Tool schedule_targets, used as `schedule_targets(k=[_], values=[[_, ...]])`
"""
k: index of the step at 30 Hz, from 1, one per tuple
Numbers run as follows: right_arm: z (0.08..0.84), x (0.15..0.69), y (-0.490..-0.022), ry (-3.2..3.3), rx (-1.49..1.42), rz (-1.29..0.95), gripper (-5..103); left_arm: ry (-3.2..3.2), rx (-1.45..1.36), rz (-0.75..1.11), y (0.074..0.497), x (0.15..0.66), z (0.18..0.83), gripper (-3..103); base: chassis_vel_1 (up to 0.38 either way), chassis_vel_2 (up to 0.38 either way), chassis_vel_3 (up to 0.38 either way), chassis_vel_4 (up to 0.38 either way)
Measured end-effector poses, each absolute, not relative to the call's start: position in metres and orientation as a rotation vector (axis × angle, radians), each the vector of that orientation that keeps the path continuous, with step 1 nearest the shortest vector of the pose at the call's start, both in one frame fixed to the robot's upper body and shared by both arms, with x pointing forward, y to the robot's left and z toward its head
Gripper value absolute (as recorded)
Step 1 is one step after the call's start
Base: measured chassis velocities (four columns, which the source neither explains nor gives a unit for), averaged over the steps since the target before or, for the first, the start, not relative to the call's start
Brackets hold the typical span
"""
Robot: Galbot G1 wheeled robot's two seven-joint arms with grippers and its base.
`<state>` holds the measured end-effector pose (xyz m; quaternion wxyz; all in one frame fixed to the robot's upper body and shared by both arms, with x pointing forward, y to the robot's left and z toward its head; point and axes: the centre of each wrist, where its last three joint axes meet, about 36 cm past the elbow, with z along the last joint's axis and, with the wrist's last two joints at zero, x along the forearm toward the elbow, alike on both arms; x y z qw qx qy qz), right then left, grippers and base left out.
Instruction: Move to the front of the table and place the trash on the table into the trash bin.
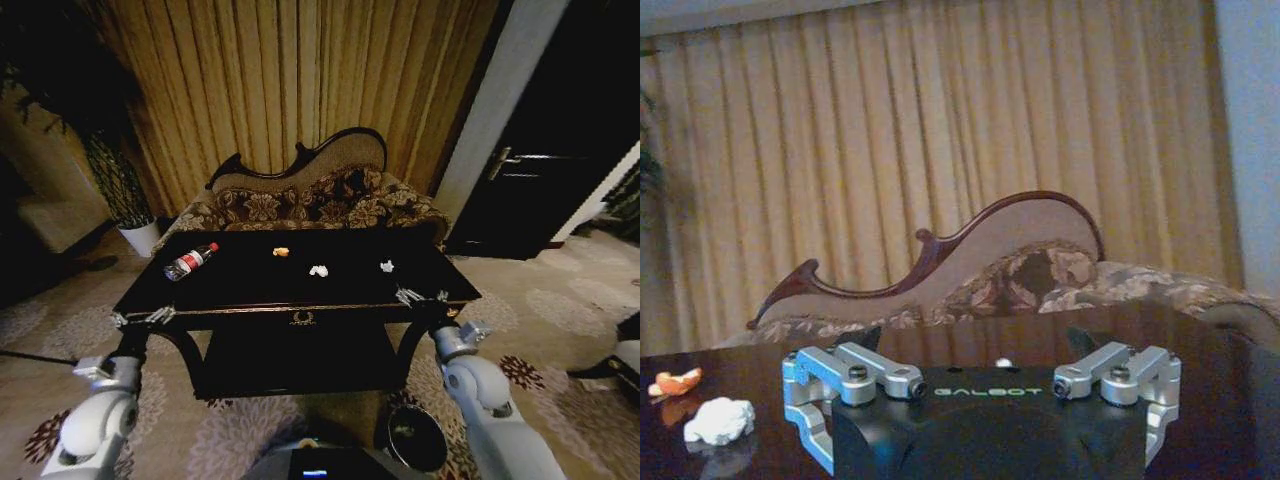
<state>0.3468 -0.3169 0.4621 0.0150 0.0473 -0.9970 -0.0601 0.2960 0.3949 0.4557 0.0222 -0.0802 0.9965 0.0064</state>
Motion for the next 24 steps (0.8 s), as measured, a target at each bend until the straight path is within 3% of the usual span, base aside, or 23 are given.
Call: schedule_targets(k=[10, 24], values=[[0.51, 0.388, -0.321, -3.047, 0.326, -0.216, 100, 3.191, -0.202, 0.019, 0.402, 0.321, 0.484, 100, 0.0, 0.0, 0.0, 0.0], [0.48, 0.448, -0.314, -2.97, 0.307, -0.28, 100, 3.22, -0.073, -0.069, 0.368, 0.35, 0.51, 100, 0.0, 0.0, 0.0, 0.0]])
